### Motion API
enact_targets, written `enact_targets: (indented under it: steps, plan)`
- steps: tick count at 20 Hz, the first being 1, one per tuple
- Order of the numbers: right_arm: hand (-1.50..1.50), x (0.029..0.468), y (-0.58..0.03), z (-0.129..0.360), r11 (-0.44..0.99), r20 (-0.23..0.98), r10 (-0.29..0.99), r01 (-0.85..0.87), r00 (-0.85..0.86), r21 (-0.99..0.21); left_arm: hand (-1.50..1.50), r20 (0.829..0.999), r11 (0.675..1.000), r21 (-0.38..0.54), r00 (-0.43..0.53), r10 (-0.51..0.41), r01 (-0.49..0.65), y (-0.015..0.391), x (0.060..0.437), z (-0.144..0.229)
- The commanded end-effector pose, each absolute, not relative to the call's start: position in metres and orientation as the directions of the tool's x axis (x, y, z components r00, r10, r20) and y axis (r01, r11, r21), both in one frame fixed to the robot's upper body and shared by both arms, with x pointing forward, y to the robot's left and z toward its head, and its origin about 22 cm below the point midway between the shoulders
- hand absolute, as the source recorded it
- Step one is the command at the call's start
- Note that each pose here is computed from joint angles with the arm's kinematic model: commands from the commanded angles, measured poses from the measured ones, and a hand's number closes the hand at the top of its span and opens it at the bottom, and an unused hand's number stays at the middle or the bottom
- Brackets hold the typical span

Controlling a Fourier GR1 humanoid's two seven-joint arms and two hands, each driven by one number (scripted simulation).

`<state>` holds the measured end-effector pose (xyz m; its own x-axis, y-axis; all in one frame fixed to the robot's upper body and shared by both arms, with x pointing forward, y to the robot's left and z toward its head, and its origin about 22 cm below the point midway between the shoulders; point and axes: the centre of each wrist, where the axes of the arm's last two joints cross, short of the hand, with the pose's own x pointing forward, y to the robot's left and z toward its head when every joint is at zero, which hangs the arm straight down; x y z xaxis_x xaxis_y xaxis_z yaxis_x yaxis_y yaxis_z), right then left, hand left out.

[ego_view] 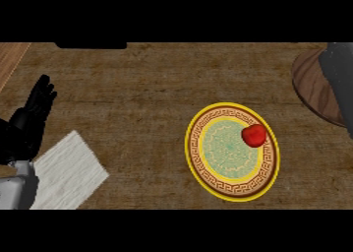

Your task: Pick the sweet potato from the plate and place it in the bowl

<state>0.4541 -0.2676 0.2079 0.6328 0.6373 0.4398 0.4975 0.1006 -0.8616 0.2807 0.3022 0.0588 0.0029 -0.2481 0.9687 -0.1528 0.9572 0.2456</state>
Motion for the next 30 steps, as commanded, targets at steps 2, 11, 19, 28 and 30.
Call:
enact_targets:
  steps: [2,11,19,28,30]
  plan:
    - [1.50,0.446,-0.320,0.198,0.128,0.491,0.600,0.530,0.632,-0.839,0.00,0.968,0.956,0.249,0.003,-0.251,-0.155,0.284,0.279,0.071]
    - [1.50,0.423,-0.405,0.160,0.139,0.522,0.582,0.556,0.624,-0.819,0.00,0.970,0.962,0.238,-0.012,-0.242,-0.131,0.294,0.277,0.064]
    - [1.50,0.390,-0.452,0.116,0.212,0.379,0.402,0.318,0.834,-0.924,0.00,0.965,0.959,0.255,-0.031,-0.260,-0.123,0.296,0.283,0.064]
    - [-1.50,0.371,-0.475,0.109,0.412,0.635,0.430,0.487,0.642,-0.770,0.00,0.971,0.963,0.236,-0.016,-0.240,-0.130,0.295,0.281,0.051]
    - [-1.50,0.379,-0.460,0.100,0.444,0.744,0.369,0.597,0.557,-0.668,0.00,0.972,0.964,0.229,-0.029,-0.235,-0.133,0.298,0.279,0.070]
